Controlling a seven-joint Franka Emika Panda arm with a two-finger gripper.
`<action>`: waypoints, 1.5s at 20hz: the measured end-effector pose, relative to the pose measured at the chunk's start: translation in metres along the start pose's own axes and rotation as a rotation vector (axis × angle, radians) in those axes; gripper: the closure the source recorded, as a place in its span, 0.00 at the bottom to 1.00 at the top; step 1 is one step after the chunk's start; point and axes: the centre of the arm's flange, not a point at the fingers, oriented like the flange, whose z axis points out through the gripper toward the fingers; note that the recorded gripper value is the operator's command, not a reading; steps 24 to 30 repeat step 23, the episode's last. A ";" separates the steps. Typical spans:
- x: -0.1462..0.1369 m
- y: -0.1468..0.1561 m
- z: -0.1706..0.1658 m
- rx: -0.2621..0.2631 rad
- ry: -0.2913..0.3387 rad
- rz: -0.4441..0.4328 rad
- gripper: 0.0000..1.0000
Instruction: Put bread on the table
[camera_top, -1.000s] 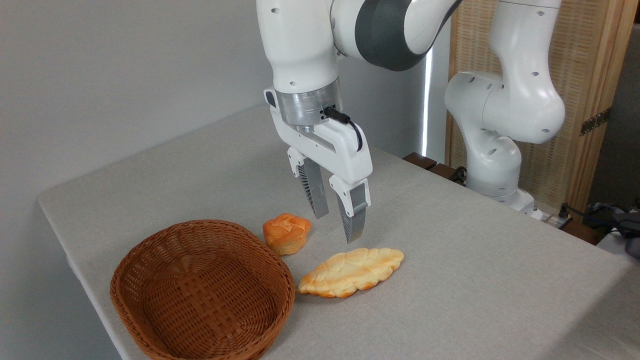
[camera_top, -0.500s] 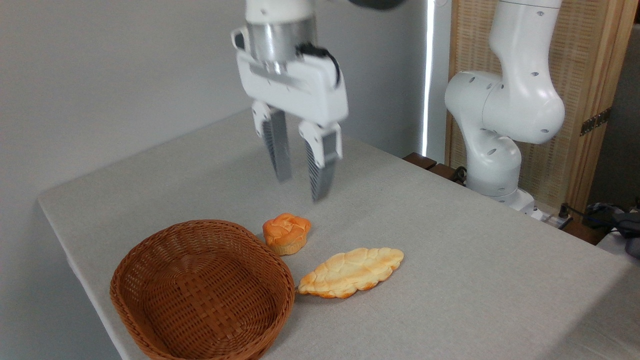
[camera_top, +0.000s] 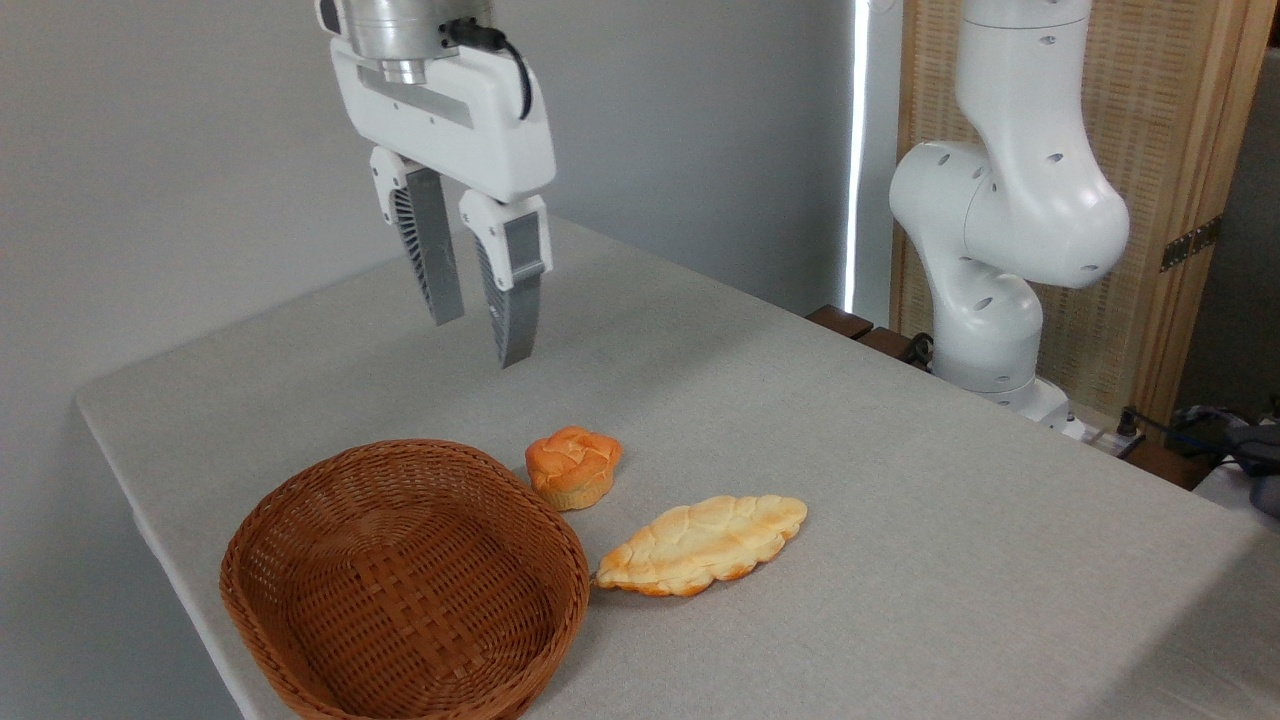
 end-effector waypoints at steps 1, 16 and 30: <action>0.003 0.002 0.000 -0.001 0.000 0.006 0.00; 0.002 0.002 -0.002 -0.010 -0.012 0.002 0.00; -0.006 0.002 -0.001 -0.035 -0.046 -0.007 0.00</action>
